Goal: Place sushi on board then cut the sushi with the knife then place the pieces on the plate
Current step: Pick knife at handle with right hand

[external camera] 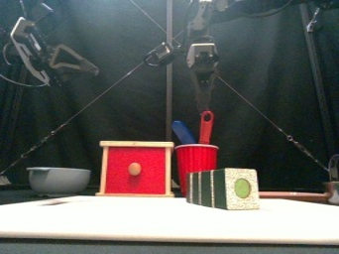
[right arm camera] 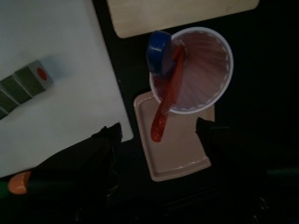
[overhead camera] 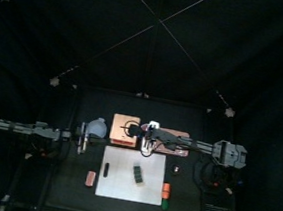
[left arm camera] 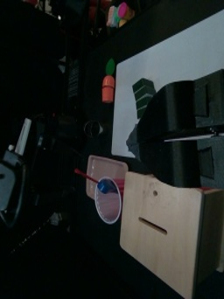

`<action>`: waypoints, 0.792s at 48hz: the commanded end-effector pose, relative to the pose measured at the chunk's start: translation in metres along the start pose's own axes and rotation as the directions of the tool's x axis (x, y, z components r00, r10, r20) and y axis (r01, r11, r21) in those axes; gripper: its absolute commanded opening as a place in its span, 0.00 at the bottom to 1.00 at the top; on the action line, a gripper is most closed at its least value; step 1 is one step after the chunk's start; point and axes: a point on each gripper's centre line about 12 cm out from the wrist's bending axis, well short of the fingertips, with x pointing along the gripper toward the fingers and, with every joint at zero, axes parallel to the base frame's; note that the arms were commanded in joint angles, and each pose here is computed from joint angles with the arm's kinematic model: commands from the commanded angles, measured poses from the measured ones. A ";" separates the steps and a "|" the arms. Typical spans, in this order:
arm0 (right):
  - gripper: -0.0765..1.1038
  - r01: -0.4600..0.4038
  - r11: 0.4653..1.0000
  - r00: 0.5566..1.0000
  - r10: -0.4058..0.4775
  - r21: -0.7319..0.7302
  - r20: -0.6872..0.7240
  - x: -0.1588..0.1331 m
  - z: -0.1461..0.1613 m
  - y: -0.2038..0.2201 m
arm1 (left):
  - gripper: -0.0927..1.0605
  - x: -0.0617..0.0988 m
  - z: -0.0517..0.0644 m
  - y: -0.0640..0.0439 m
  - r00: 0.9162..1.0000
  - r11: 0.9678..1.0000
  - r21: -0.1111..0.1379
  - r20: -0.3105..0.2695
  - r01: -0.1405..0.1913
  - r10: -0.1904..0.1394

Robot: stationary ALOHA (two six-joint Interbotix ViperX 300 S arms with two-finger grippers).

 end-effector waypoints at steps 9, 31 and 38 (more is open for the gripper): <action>0.89 0.017 1.000 0.999 -0.017 -0.012 -0.030 -0.007 0.015 -0.006 | 0.12 0.001 0.002 0.001 1.000 1.000 -0.005 0.006 -0.004 0.004; 0.83 0.019 0.997 0.989 -0.030 -0.079 -0.145 0.021 0.023 -0.013 | 0.12 0.001 0.000 0.001 1.000 1.000 -0.002 0.002 -0.004 0.004; 0.78 0.010 0.998 0.986 -0.021 -0.066 -0.164 0.022 0.025 -0.018 | 0.12 0.000 -0.001 0.001 1.000 1.000 -0.002 -0.003 -0.006 0.006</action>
